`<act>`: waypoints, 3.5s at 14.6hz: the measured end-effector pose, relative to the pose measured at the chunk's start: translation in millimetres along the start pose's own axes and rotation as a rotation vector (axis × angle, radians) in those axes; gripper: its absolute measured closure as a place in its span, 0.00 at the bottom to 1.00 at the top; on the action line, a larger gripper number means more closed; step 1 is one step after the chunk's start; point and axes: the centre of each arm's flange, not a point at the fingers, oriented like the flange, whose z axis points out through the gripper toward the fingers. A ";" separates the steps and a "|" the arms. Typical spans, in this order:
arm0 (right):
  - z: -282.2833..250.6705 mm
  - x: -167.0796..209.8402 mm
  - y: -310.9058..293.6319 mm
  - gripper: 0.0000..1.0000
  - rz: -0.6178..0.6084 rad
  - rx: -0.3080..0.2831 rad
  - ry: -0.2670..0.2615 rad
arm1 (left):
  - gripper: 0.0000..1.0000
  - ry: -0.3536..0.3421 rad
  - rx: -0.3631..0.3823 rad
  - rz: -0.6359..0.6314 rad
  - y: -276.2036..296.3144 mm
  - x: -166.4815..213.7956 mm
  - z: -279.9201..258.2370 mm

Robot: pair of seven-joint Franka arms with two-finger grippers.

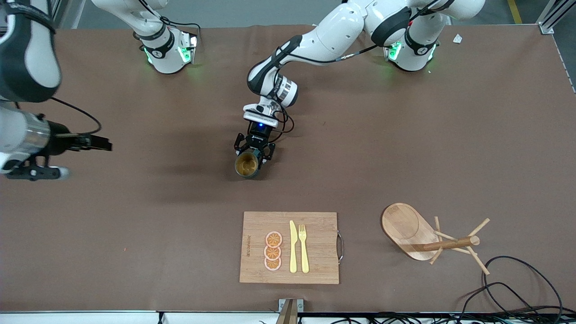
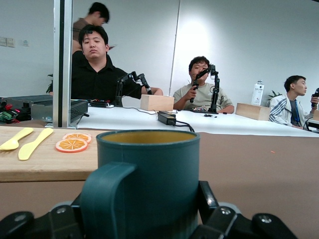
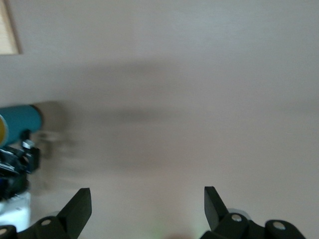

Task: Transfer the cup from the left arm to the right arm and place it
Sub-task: 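Lower the mug to the table while the right gripper approaches, then grasp the mug with the right gripper while the left gripper releases, then carry the mug with the right gripper while the left gripper withdraws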

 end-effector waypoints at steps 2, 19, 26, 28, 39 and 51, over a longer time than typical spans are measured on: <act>23.0 6.1 -25.9 0.00 0.039 0.030 0.003 | 0.14 -0.007 -0.002 0.006 -1.4 -5.0 -2.6; 211.2 -25.3 -226.0 0.00 0.274 0.040 0.163 | 0.00 -0.328 0.469 -0.227 88.1 47.0 -154.4; 259.9 -33.8 -262.5 0.04 0.285 0.033 0.170 | 0.00 -0.465 0.795 -0.227 85.8 121.9 -183.3; 270.2 -36.5 -270.4 0.15 0.272 0.030 0.171 | 0.00 -0.493 0.844 -0.214 72.1 147.1 -181.5; 284.1 -39.7 -278.5 0.96 0.186 0.010 0.160 | 0.00 -0.866 0.969 -0.258 -53.3 325.2 -111.2; 230.6 23.0 -119.1 0.96 -0.804 -0.169 0.105 | 0.00 -1.059 0.918 -0.290 -217.4 462.0 54.9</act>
